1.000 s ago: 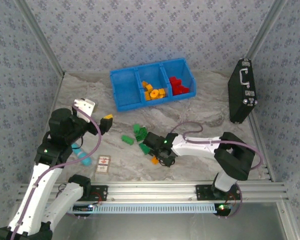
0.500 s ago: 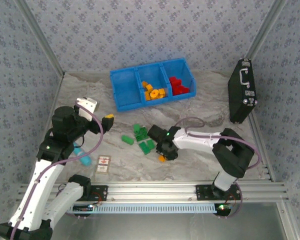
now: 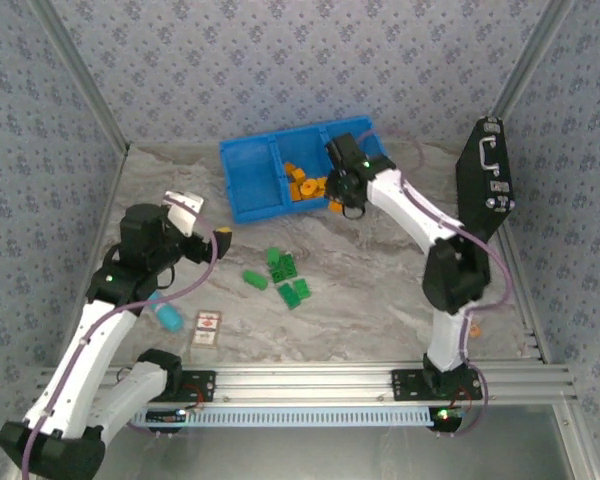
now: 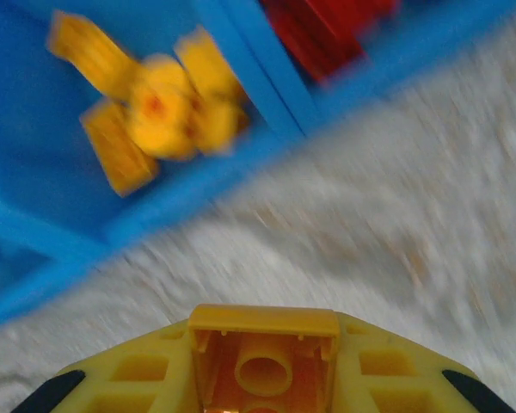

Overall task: Sort the legos into containers by color
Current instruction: Place the lego in the container.

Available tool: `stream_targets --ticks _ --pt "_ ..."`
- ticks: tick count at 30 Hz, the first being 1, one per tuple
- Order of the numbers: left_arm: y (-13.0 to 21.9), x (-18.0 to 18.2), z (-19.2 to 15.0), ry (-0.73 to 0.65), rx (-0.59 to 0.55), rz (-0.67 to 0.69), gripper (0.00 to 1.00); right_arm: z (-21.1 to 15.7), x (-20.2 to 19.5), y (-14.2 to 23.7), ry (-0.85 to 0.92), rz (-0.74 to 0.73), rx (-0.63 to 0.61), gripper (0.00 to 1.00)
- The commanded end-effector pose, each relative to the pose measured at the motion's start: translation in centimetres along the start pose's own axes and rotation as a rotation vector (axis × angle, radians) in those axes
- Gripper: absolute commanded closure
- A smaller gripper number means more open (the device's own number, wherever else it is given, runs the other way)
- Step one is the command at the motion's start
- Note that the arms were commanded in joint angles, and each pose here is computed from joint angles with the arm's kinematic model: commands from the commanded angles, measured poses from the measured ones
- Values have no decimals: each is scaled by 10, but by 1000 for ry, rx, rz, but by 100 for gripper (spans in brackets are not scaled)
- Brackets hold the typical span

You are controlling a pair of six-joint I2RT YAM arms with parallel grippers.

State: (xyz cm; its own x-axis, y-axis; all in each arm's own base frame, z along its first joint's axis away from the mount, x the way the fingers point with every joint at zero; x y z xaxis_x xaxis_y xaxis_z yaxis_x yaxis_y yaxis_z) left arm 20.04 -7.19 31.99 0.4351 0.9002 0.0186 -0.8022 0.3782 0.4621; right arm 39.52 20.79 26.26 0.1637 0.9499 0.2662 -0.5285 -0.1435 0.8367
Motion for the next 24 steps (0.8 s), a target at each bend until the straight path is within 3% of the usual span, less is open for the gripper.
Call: stream_targets --ticks 1,9,16,24 --pt "-10 8 5 77 10 75 0 23 28 -19 310 -25 -18 70" --pt "-48 12 -6 463 212 89 0 56 49 -85 433 13 -39 68" --pt "-81 -6 -63 878 365 80 1 58 41 -127 407 118 -16 54" --pt "-107 -17 -97 1000 449 192 4 64 44 -125 387 246 -15 41"
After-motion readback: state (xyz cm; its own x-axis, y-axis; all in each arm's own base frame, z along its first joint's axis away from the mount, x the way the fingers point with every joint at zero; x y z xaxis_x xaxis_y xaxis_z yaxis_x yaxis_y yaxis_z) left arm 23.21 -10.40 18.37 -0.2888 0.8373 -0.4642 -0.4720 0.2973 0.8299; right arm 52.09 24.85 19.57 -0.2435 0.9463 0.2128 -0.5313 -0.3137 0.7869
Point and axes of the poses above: each hand's point on the last joint's axis, 136 mm out from that joint toward the fingers, its own y axis back along the fingers, its own x axis along the line the jaws close on, z = x × y, the point moved 10 cm from there along y, back along the fingers, and after that the axes turned 1 degree about y, right-handed, at the moved point
